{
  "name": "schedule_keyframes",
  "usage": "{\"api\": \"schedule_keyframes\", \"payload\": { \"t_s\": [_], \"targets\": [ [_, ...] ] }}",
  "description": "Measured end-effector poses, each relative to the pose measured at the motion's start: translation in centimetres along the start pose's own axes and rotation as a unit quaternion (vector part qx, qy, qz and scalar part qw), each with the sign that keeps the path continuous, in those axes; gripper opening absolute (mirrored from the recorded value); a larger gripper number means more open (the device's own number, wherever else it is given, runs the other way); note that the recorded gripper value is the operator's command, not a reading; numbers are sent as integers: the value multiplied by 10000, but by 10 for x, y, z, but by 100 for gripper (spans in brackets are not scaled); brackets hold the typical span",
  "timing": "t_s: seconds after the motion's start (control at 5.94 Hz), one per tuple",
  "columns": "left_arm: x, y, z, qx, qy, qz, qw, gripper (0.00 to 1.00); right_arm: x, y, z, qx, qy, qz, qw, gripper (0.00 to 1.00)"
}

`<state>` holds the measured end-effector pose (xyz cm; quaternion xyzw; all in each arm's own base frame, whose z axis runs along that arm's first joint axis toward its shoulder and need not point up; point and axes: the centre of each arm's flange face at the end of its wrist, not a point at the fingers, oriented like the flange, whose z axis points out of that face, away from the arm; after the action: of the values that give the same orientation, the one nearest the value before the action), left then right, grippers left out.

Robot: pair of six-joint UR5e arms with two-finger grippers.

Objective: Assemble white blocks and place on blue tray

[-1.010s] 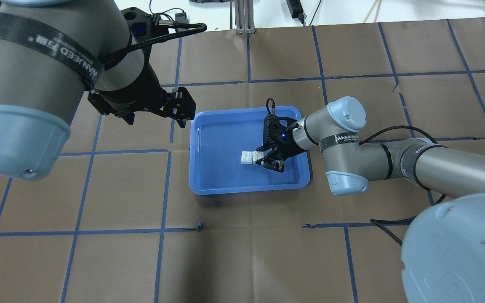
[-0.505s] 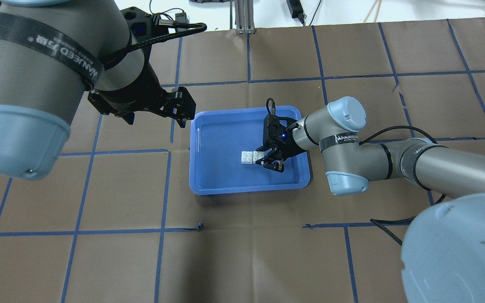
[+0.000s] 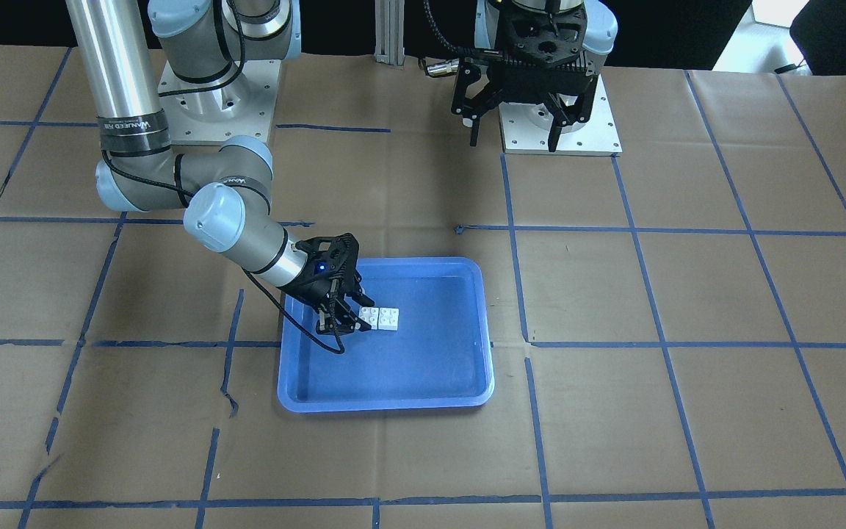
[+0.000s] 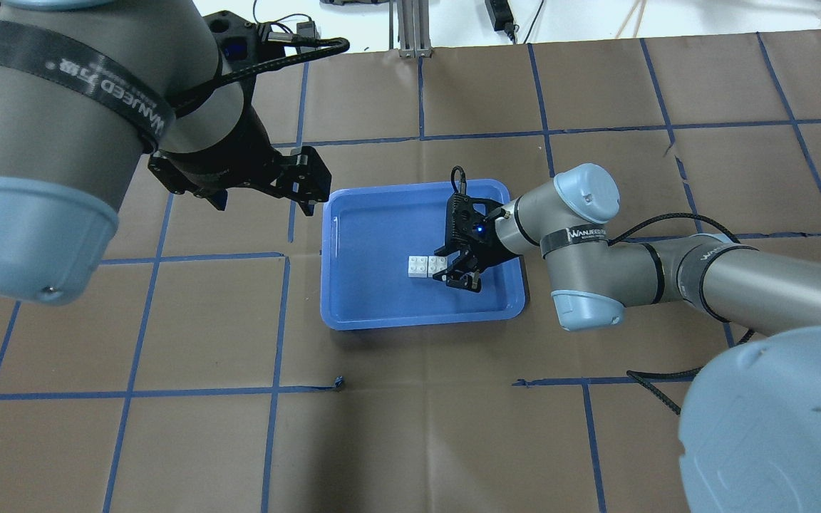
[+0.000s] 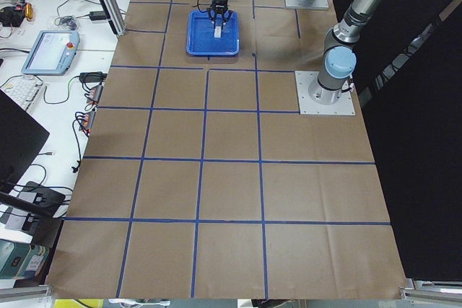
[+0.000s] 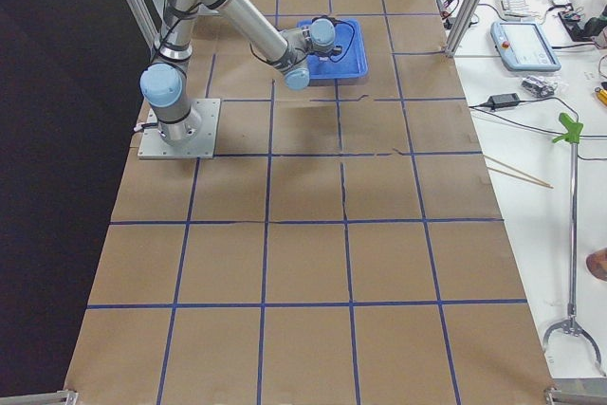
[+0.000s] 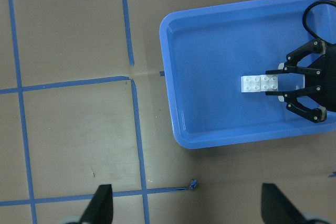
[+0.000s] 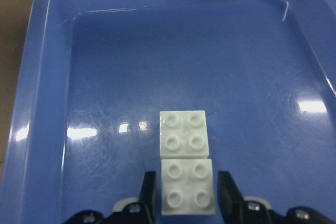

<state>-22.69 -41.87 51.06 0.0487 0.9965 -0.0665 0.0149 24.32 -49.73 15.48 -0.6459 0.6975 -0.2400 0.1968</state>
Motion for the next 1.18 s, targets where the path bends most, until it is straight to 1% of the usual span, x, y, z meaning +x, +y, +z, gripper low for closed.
{"api": "schedule_keyframes", "payload": {
  "t_s": [0.17,0.34,0.5,0.67,0.84,1.01,1.18],
  "targets": [
    [0,0,0,4,0,-2,10000,99,0,0,0,1,2,6,10000,82],
    [0,0,0,16,0,-4,10000,99,1,-1,-1,4,5,19,10000,100],
    [0,-1,-1,27,-1,-5,10000,99,2,-2,-2,5,25,115,9999,100],
    [0,-1,-1,29,0,-5,10000,99,7,-7,-9,-4,111,265,9996,100],
    [0,-1,0,29,-1,-5,10000,99,15,-17,-23,-58,248,454,9986,100],
    [0,-1,-1,29,2,-6,10000,99,22,-28,-43,-222,334,760,9963,100],
    [0,-1,-1,31,1,-6,10000,99,25,-36,-67,-497,334,1113,9920,100]
  ]
}}
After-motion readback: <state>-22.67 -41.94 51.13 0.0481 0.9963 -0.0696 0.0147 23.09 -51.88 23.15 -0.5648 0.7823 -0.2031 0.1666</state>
